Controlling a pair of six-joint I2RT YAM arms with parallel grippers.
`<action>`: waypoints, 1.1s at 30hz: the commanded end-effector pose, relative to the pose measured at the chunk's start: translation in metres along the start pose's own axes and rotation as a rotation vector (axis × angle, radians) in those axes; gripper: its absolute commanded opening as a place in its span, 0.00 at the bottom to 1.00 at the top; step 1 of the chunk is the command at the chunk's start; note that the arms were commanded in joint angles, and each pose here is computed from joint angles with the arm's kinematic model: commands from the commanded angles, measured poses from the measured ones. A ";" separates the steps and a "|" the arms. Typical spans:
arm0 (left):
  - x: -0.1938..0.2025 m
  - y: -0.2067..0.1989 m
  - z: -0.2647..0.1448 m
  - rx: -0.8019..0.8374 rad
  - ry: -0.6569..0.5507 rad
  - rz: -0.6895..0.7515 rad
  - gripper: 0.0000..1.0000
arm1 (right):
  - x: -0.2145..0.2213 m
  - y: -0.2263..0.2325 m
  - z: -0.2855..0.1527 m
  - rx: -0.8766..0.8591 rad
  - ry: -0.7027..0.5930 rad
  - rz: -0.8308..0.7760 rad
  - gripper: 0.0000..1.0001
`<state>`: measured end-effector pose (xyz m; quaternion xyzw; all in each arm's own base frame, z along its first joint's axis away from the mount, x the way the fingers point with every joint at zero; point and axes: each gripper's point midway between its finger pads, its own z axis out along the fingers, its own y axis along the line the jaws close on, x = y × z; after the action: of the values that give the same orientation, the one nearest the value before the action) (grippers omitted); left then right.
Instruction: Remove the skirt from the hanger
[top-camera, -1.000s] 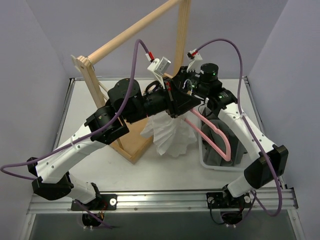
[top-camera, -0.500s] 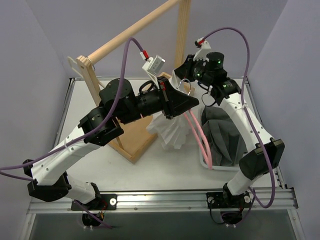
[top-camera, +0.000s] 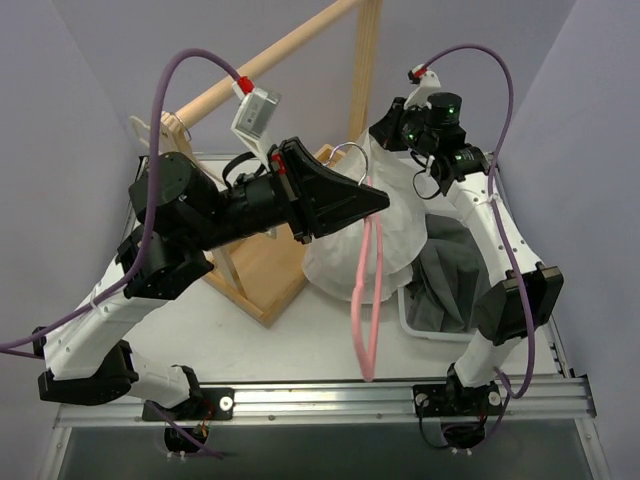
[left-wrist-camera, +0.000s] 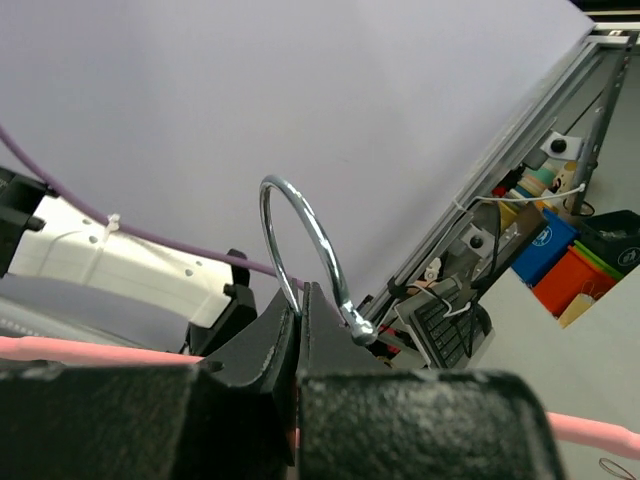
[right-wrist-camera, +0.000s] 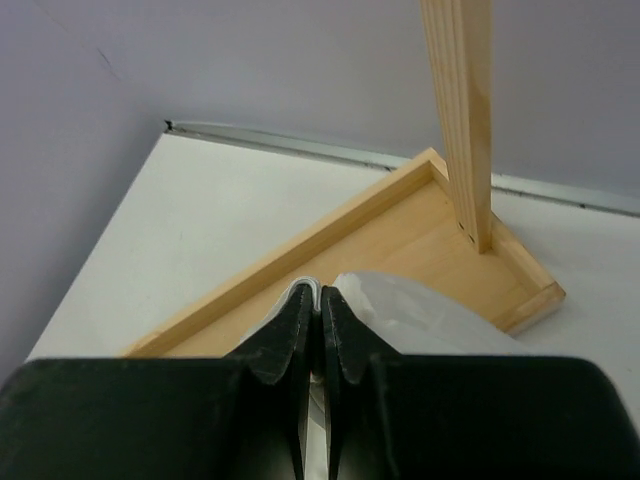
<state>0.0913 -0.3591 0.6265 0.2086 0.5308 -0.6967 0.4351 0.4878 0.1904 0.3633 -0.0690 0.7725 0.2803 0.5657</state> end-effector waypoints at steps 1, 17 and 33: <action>-0.025 -0.033 -0.008 0.091 -0.053 0.018 0.02 | -0.021 -0.015 -0.008 0.080 -0.044 -0.073 0.00; 0.047 0.093 -0.023 -0.343 0.109 0.141 0.02 | -0.154 0.061 -0.147 0.024 -0.325 -0.181 0.00; 0.086 0.153 -0.012 -0.464 0.207 0.210 0.02 | -0.186 0.055 -0.279 0.316 -0.455 -0.339 0.00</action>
<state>0.1659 -0.3919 0.4562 0.2315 0.7128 -0.4728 0.4634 0.3152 0.0747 0.5829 -0.0566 0.6686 0.1106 0.7332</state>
